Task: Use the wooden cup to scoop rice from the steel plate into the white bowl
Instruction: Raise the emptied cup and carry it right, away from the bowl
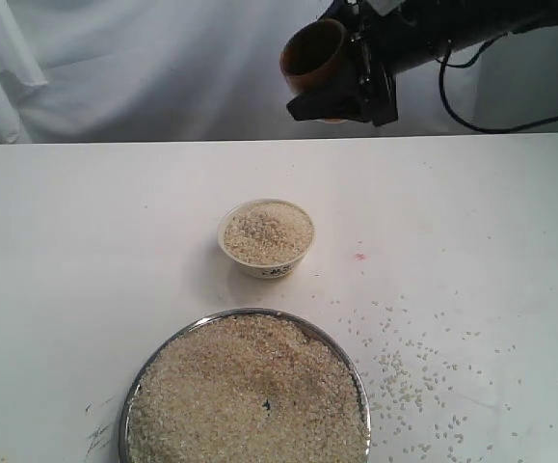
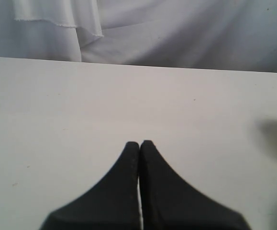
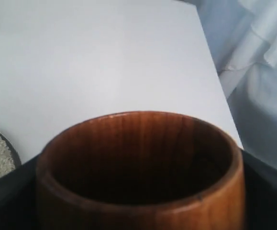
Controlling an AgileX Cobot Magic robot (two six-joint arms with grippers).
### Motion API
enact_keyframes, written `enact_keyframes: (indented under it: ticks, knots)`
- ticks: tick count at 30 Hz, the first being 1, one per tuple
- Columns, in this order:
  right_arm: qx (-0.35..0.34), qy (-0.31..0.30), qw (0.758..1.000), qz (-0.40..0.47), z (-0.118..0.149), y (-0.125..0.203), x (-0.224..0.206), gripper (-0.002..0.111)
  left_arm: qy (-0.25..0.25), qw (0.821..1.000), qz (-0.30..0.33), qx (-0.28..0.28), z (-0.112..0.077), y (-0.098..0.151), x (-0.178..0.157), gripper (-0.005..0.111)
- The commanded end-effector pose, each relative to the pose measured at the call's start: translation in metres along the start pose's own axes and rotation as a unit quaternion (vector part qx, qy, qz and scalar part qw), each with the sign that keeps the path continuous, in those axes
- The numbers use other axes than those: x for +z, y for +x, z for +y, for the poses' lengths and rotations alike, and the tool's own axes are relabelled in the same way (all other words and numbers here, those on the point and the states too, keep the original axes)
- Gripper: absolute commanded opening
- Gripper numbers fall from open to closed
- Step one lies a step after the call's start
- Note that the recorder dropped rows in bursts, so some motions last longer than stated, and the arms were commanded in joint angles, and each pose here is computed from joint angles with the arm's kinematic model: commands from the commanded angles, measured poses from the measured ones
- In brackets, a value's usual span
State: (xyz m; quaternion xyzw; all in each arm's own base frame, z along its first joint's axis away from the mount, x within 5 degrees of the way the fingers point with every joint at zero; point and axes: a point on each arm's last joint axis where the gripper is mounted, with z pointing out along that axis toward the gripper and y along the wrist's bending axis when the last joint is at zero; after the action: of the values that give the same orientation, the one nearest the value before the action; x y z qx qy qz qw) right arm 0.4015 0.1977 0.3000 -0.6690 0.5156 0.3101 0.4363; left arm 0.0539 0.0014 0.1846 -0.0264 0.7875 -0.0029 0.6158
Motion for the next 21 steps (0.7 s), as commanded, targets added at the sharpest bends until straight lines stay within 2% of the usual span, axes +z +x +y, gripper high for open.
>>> enact_keyframes:
  ticks: [1,4,7,12,17,21]
  knots:
    - [0.016,0.056,0.993,-0.103,0.006,0.011,-0.019,0.000,-0.001,1.000,-0.006,0.000,0.000,0.000,0.000,0.000]
    - [0.062,0.070,0.987,-0.130,0.022,0.024,-0.021,0.000,-0.001,1.000,-0.006,0.000,0.000,0.000,0.000,0.000]
    - [0.119,0.121,0.982,-0.082,0.035,0.044,-0.019,0.000,-0.001,1.000,-0.006,0.000,0.000,0.000,0.000,0.000]
    - [0.188,0.152,0.969,-0.051,0.059,0.065,-0.016,0.000,-0.001,1.000,-0.006,0.000,0.000,0.000,0.000,0.000]
    - [0.253,0.230,0.939,-0.028,0.063,0.079,-0.021,0.000,-0.001,1.000,-0.006,0.000,0.000,0.000,0.000,0.000]
    - [0.260,0.270,0.927,0.013,0.058,0.088,-0.025,0.000,-0.001,1.000,-0.006,0.000,0.000,0.000,0.000,0.000]
